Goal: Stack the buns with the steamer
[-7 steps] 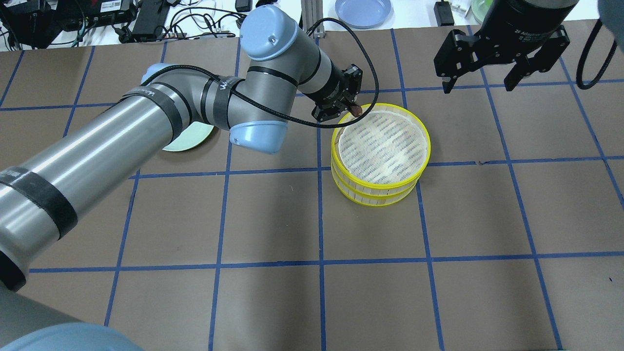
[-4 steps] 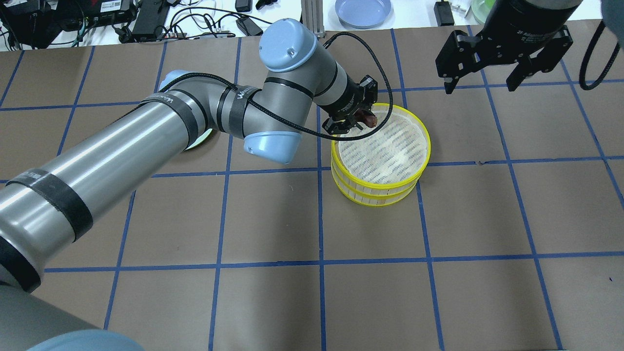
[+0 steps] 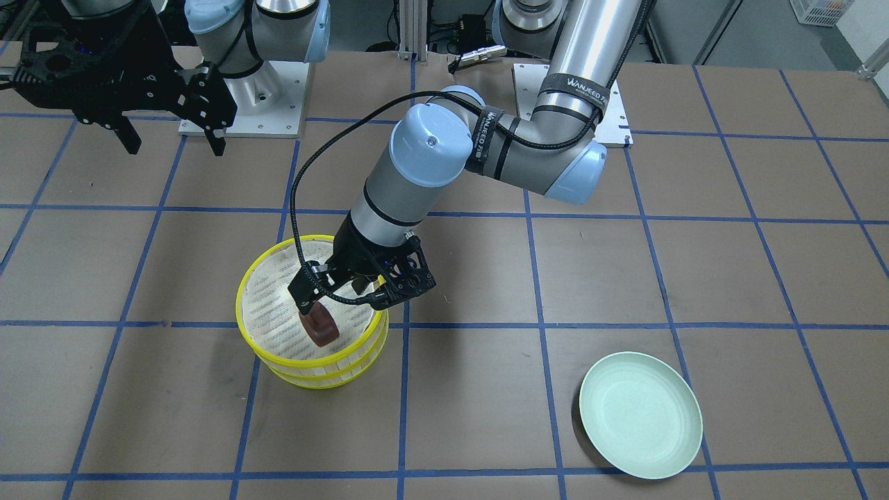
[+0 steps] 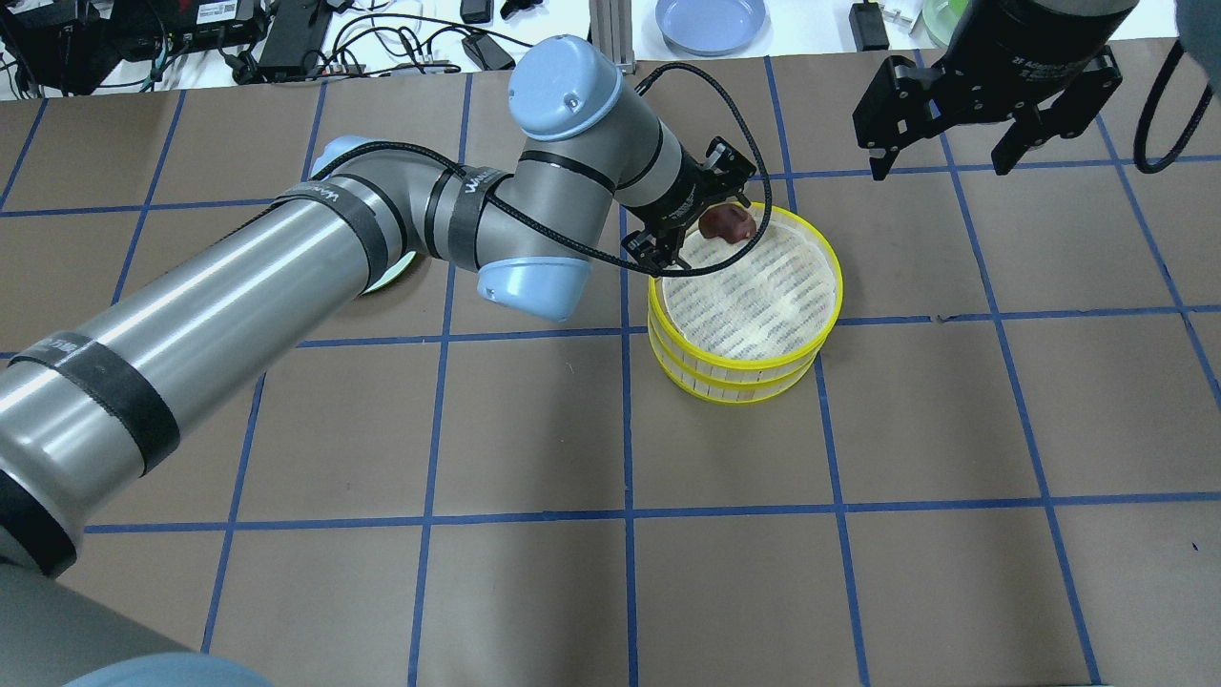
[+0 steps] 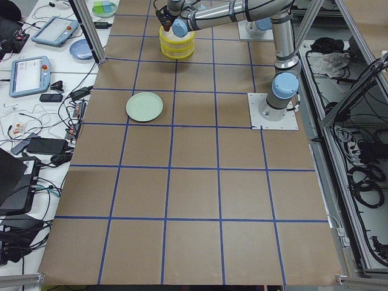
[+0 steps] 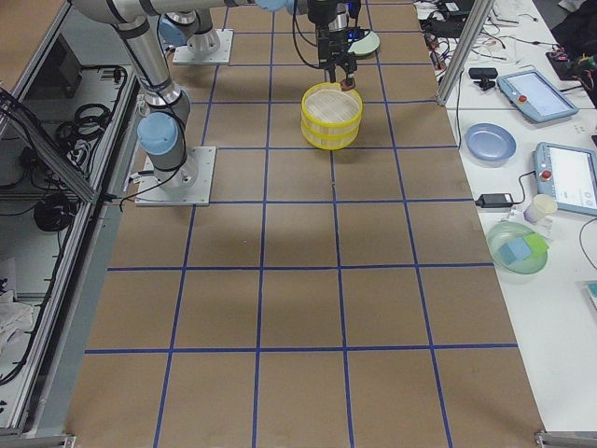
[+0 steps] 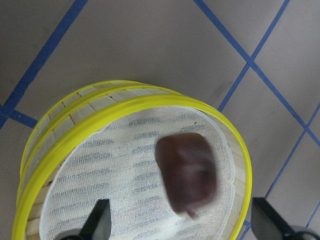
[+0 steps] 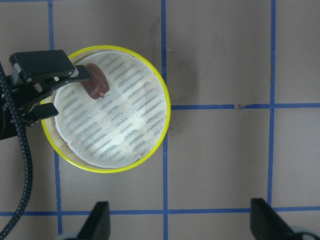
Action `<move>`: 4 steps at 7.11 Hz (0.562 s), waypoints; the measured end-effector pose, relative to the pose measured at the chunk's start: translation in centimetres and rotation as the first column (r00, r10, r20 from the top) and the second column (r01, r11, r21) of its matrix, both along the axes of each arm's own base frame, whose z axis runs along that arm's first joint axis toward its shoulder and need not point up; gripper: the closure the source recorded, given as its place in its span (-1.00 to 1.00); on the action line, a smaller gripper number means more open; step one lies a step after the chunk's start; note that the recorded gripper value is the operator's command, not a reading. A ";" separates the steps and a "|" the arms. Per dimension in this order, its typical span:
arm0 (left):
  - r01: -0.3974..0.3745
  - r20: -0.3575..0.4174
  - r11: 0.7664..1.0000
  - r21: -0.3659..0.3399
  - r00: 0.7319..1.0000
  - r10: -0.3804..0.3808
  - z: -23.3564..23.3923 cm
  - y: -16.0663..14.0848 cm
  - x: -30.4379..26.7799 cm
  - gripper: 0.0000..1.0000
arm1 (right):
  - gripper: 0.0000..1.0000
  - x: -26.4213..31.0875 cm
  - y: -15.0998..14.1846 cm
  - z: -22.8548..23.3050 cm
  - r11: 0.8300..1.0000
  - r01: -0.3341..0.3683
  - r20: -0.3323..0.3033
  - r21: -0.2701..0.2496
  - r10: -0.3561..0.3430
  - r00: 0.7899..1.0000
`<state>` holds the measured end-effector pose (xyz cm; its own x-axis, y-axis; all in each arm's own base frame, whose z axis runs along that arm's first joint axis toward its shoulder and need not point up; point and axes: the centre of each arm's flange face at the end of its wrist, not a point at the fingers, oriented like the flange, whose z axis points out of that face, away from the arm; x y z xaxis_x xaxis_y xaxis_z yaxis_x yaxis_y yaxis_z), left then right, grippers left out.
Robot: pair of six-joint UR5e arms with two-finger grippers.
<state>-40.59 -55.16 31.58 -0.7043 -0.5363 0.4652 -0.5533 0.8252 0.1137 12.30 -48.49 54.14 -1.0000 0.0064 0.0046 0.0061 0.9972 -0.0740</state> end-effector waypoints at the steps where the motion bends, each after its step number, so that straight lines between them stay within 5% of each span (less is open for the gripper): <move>1: 0.007 0.006 1.000 0.005 1.000 -0.007 0.1 0.1 0.1 -0.99 | -1.00 0.0 0.0 0.0 1.000 0.000 0.000 -0.001 0.000 1.000; 4: 0.155 0.103 0.988 -0.001 0.983 -0.154 2.0 0.1 2.3 -1.00 | -1.00 0.0 0.0 0.0 1.000 0.000 0.002 -0.003 0.000 1.000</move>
<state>-38.28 -55.03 33.55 -0.8228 -0.4130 0.3905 -0.4270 0.9026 0.0549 12.30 -48.51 54.17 -1.0000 0.0066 0.0024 0.0064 0.9970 -0.0767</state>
